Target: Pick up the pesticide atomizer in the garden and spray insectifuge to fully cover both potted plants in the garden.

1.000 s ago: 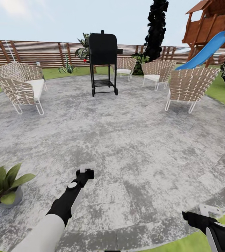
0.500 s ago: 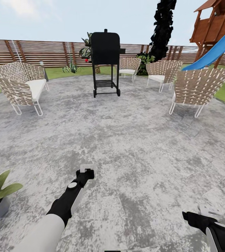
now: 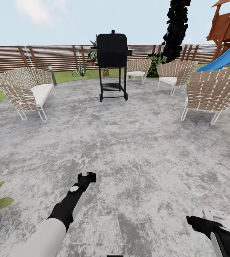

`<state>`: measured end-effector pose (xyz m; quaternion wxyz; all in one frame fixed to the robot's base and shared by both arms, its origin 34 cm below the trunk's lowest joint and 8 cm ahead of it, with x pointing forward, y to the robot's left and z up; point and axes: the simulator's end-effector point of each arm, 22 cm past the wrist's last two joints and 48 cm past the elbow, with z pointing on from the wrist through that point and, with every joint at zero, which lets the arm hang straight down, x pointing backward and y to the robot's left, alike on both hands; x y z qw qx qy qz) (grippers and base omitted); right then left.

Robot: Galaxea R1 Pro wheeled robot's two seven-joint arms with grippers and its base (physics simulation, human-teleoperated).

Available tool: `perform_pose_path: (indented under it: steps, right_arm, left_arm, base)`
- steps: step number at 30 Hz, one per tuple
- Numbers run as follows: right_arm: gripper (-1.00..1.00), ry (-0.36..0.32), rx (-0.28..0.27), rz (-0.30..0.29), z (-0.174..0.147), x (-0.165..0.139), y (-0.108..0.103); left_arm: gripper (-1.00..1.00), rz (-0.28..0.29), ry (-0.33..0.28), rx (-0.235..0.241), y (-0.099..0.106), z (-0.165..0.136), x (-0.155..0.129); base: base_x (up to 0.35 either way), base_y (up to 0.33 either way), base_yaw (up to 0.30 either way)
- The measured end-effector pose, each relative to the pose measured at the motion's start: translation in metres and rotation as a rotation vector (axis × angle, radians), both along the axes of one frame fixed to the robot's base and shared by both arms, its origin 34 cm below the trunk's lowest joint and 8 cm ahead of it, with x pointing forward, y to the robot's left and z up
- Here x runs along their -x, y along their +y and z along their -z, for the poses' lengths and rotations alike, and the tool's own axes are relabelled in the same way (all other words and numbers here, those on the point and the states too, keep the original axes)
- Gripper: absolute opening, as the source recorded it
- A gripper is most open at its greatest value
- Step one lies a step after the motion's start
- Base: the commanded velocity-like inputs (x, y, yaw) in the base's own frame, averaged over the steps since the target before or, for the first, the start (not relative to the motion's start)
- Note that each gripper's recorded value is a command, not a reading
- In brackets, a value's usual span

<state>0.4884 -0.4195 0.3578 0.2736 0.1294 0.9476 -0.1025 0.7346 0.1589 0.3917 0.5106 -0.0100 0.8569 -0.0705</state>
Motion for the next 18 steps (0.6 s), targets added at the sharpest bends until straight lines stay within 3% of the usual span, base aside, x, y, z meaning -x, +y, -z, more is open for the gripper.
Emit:
perform_pose_path:
  steps: [18]
  right_arm:
    - [1.00,0.000,0.000,0.000,0.0000,0.0000,0.0000]
  left_arm:
    - [-1.00,0.000,0.000,0.000,0.0000,-0.0001,-0.0001]
  base:
    - [0.304,-0.218,0.001]
